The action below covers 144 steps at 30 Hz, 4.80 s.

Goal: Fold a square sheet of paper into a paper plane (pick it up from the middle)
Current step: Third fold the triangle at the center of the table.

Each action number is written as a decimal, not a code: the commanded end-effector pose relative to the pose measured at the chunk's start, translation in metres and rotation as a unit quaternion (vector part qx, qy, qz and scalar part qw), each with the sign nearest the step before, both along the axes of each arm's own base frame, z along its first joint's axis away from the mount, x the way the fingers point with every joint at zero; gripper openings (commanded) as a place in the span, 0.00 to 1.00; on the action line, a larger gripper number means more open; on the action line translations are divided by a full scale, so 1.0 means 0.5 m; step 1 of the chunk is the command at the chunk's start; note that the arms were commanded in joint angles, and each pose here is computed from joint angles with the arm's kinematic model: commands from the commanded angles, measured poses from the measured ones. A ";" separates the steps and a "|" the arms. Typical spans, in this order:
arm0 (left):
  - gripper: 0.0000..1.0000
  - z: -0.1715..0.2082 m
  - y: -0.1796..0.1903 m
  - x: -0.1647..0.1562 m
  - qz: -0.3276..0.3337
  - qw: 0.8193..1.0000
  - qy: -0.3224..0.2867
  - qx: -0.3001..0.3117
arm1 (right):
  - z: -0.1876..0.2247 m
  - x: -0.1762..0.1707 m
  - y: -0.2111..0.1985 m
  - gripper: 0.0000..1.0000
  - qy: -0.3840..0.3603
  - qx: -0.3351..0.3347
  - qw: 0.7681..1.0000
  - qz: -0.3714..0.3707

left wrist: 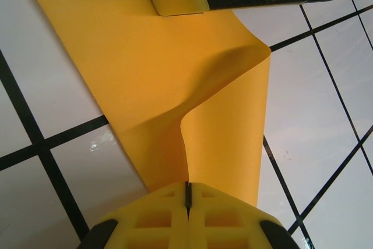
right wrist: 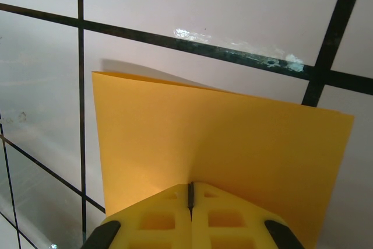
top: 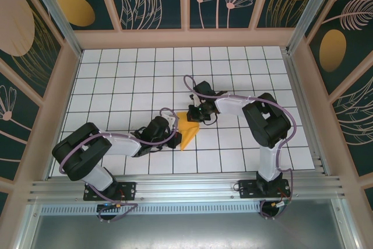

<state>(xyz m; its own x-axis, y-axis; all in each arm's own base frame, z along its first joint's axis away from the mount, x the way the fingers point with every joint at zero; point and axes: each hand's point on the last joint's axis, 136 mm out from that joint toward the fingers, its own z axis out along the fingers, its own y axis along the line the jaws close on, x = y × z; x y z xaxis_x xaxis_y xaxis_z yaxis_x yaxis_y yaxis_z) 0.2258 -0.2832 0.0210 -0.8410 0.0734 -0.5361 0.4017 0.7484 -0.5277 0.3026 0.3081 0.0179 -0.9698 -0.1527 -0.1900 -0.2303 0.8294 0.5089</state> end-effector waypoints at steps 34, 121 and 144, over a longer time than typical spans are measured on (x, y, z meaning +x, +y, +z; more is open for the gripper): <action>0.07 0.030 -0.021 -0.010 -0.012 0.999 0.009 -0.050 | -0.041 -0.018 -0.013 0.06 0.024 -0.034 0.999 -0.006; 0.07 -0.044 0.000 -0.022 -0.018 0.999 0.030 0.004 | 0.055 -0.125 0.000 0.03 0.012 0.105 0.992 -0.068; 0.02 -0.048 0.015 -0.026 -0.006 0.999 0.034 0.015 | 0.045 -0.103 -0.044 0.05 -0.004 0.092 0.992 -0.087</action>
